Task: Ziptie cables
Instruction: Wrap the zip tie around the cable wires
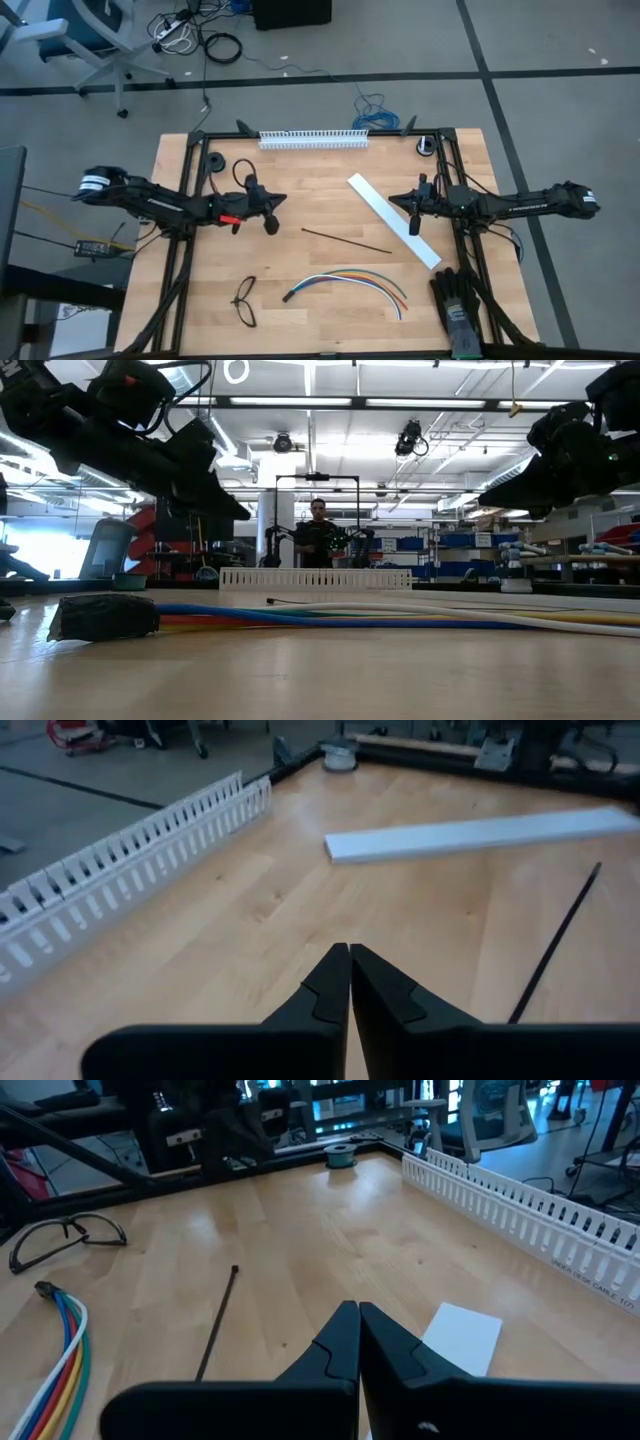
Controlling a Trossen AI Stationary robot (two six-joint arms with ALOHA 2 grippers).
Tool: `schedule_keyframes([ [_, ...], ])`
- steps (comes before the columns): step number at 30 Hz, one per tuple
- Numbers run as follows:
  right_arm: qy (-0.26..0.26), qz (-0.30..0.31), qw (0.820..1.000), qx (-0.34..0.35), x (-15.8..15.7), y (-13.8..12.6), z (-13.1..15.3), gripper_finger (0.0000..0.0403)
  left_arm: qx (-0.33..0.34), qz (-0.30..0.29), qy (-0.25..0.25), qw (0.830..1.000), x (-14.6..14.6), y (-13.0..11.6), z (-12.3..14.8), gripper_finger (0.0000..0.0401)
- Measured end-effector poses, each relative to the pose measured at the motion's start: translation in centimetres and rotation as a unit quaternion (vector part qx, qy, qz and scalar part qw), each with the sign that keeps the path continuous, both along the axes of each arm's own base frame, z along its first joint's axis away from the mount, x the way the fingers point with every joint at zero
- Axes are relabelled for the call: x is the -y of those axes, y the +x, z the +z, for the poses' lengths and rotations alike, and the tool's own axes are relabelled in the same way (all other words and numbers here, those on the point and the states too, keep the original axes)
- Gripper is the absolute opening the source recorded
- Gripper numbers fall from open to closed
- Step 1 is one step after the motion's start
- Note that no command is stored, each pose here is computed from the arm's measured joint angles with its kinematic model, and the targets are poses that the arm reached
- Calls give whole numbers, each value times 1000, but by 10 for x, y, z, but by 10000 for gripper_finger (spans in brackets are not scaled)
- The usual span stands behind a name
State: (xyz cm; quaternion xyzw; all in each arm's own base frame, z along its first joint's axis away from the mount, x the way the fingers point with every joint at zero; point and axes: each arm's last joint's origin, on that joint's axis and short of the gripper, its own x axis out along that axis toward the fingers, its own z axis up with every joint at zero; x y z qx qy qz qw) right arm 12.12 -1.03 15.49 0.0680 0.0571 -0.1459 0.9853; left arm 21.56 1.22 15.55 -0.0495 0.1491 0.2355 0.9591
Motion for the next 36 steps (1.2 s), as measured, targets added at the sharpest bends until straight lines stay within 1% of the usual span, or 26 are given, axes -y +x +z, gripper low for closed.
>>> schedule_keyframes([
  [3, 0, 0, 1000, 15, 0, 0, 3, 0, -6, 1, -5, 1000, 0, 2, -5, 39],
  [7, 2, -1, 998, 61, 0, 1, 12, 0, 18, 7, -25, 1000, 0, 6, -7, 54],
  [9, 15, -2, 997, 73, 0, 1, 13, 0, 22, -6, -29, 999, 1, 8, -9, 56],
  [14, 26, 4, 999, 35, -2, 7, 10, 0, 7, -57, -26, 998, 3, 11, -14, 56],
  [19, 44, 1, 999, -2, -2, 18, 11, 0, -10, -80, -8, 997, 4, 12, -17, 56],
  [22, 47, -1, 999, -27, -2, 29, 14, 0, -10, -81, -5, 997, 4, 14, -15, 55],
  [25, 35, 0, 997, -64, -1, 41, 13, 0, -15, -89, 6, 996, 4, 21, -9, 55],
  [29, 22, -5, 995, -97, 1, 55, 12, 0, -59, -103, 31, 992, 5, 36, 3, 60],
  [33, 17, -10, 995, -103, 4, 64, 13, 0, -93, -121, 71, 986, 5, 46, 13, 72],
  [35, 12, -10, 995, -97, 4, 65, 15, 0, -87, -125, 84, 985, 5, 50, 18, 78],
  [36, 11, -10, 995, -95, 5, 65, 15, 0, -72, -119, 74, 987, 5, 51, 21, 80],
])
